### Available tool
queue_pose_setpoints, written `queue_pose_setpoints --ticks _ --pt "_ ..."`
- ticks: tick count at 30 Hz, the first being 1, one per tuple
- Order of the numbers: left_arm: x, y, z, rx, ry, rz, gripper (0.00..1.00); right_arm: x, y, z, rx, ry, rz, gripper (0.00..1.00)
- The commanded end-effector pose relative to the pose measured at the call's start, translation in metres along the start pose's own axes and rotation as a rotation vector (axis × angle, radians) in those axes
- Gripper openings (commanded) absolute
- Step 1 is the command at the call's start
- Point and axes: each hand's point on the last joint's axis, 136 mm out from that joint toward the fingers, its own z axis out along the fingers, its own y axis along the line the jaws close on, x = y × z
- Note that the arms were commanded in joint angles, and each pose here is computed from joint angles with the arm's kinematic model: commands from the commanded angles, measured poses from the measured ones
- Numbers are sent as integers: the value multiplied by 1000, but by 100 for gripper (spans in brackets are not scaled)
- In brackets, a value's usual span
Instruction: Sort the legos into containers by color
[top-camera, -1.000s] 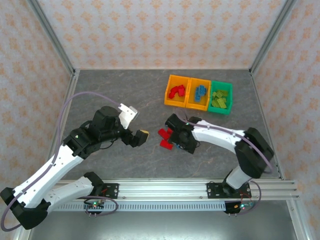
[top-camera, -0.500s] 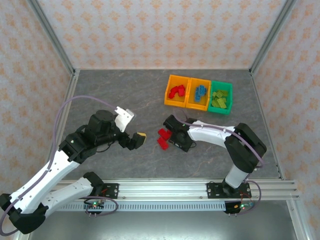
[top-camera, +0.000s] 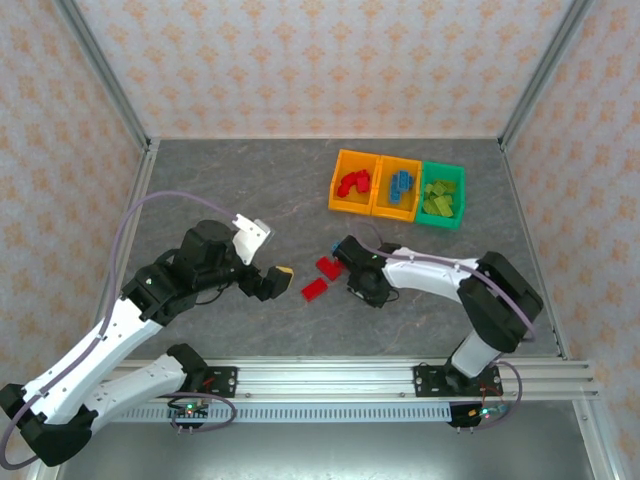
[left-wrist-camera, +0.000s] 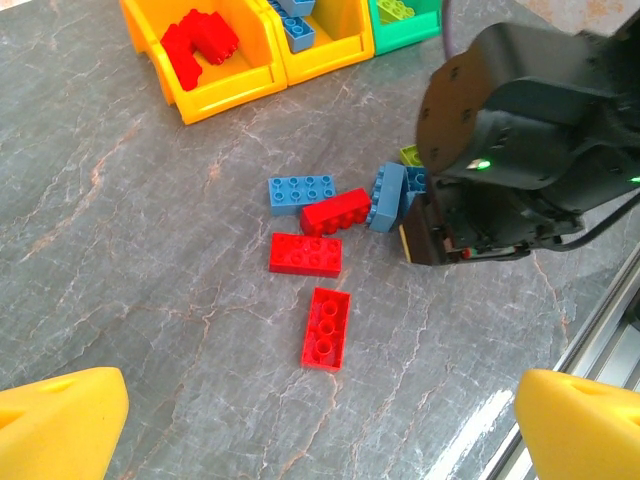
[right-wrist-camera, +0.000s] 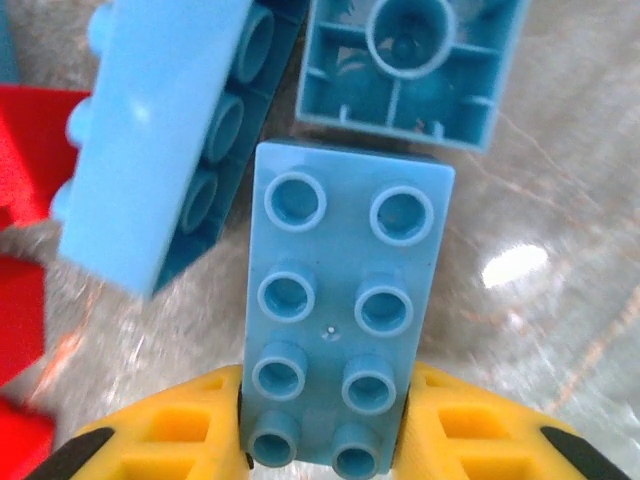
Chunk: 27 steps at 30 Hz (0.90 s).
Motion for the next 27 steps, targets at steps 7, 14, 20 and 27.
queue_pose_setpoints --ticks 7,14,20,27 --pt "-4 -2 3 13 -31 19 100 -38 -12 -116 -134 -223 7 30" --pt "-11 -6 10 38 -18 37 100 -152 15 -129 -166 -315 -3 28" --pt "-12 -4 3 16 -12 57 100 -233 51 -71 -31 -187 -110 28" --pt "-9 1 -7 -13 -45 13 100 -292 86 -44 -71 -149 -108 41"
